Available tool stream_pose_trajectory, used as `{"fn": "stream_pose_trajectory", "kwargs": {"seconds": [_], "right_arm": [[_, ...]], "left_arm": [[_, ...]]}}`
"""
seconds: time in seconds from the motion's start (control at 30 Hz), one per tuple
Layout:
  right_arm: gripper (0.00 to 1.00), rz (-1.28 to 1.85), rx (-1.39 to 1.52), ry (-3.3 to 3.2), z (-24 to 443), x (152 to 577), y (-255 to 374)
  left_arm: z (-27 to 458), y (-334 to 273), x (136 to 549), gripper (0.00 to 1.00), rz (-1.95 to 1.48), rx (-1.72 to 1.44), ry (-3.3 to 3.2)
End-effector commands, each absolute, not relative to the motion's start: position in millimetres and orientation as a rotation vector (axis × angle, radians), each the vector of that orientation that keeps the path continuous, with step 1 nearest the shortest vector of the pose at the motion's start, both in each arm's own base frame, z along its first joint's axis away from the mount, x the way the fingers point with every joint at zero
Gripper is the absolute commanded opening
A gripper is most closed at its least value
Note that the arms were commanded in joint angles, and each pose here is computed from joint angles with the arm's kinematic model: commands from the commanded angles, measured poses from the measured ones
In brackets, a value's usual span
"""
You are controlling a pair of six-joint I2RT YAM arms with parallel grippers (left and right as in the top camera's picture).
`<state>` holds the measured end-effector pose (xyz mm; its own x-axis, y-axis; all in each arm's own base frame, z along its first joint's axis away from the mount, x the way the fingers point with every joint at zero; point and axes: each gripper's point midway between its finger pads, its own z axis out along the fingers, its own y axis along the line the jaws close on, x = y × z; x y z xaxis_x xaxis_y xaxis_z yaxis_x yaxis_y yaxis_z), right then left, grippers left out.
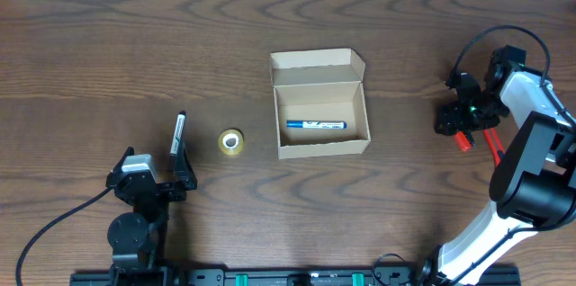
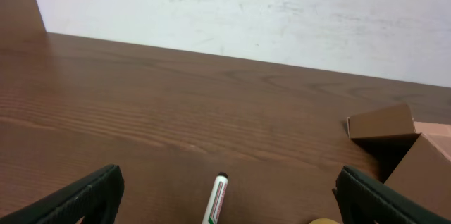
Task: Pack container
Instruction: 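Lower and close the right gripper on the red stapler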
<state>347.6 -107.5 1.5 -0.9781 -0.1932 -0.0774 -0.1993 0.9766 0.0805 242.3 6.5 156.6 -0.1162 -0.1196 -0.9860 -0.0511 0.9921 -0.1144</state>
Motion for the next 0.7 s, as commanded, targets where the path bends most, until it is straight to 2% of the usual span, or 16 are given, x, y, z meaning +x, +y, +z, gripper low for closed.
{"fn": "stream_pose_trajectory", "kwargs": {"seconds": [0.0,0.1,0.23,0.4,0.53,0.6,0.67], "right_arm": [[0.71,0.143,-0.354,3.030,4.2,349.9,-104.4],[0.69,0.140,-0.353,3.027,4.2,350.6,-104.8],[0.60,0.142,-0.347,3.027,4.2,350.8,-104.6],[0.45,0.143,-0.346,3.028,4.2,350.5,-104.5],[0.29,0.144,-0.336,3.028,4.2,350.7,-104.5],[0.25,0.148,-0.313,3.025,4.4,351.9,-104.1],[0.14,0.162,-0.312,3.018,4.7,353.0,-102.4]], "left_arm": [[146.9,6.9,242.9,0.95,-0.060,-0.138,1.703],[146.9,7.4,242.9,0.95,-0.057,-0.140,1.703],[147.0,10.9,242.7,0.95,-0.039,-0.155,1.701],[147.0,11.1,242.7,0.95,-0.039,-0.156,1.701],[147.0,11.2,242.7,0.95,-0.038,-0.157,1.701],[147.1,11.2,242.7,0.95,-0.038,-0.157,1.701],[147.1,11.2,242.7,0.95,-0.038,-0.156,1.701]]}}
